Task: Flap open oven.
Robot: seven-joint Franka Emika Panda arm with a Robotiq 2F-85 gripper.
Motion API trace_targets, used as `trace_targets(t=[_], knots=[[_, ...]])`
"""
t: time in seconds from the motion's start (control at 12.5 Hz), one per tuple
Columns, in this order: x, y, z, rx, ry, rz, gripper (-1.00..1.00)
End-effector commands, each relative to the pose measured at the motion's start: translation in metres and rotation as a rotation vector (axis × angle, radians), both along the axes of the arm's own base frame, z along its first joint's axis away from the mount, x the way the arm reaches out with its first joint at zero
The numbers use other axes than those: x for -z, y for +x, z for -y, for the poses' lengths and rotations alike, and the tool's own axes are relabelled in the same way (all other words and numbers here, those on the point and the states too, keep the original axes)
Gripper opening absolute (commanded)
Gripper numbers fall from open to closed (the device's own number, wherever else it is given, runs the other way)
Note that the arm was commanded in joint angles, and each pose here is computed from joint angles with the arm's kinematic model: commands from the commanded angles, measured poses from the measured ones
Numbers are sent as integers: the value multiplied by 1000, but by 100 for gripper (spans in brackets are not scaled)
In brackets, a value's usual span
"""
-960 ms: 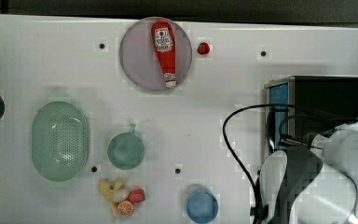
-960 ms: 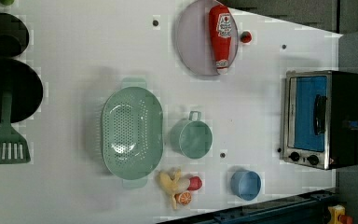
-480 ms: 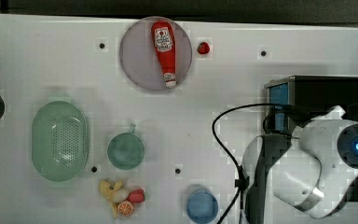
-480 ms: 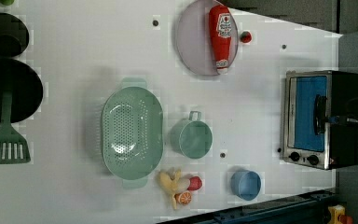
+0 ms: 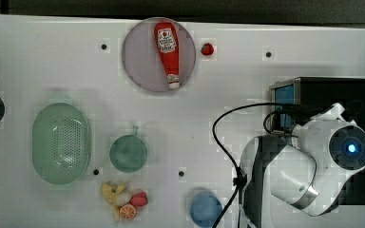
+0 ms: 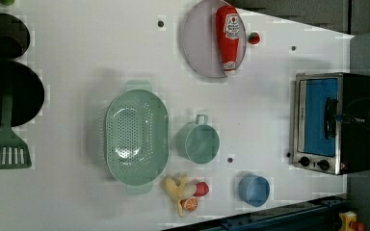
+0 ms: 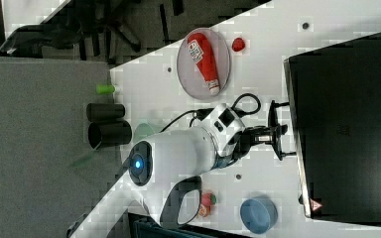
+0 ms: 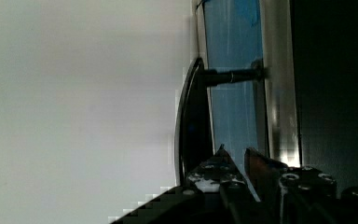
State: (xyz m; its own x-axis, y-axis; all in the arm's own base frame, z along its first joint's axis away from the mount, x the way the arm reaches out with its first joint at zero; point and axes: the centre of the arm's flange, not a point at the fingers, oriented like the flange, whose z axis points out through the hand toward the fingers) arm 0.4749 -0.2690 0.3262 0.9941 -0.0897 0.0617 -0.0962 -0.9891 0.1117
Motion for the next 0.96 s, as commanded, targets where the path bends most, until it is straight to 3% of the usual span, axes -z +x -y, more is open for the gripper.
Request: trace_targets(t=[0.08,0.56,0.96], knots=[[15,5,-15,-70,-18,-36,-65],[27,18,-64,-70,-176,-96,-65],[53,20,-121,-82,-228,-125,-65]])
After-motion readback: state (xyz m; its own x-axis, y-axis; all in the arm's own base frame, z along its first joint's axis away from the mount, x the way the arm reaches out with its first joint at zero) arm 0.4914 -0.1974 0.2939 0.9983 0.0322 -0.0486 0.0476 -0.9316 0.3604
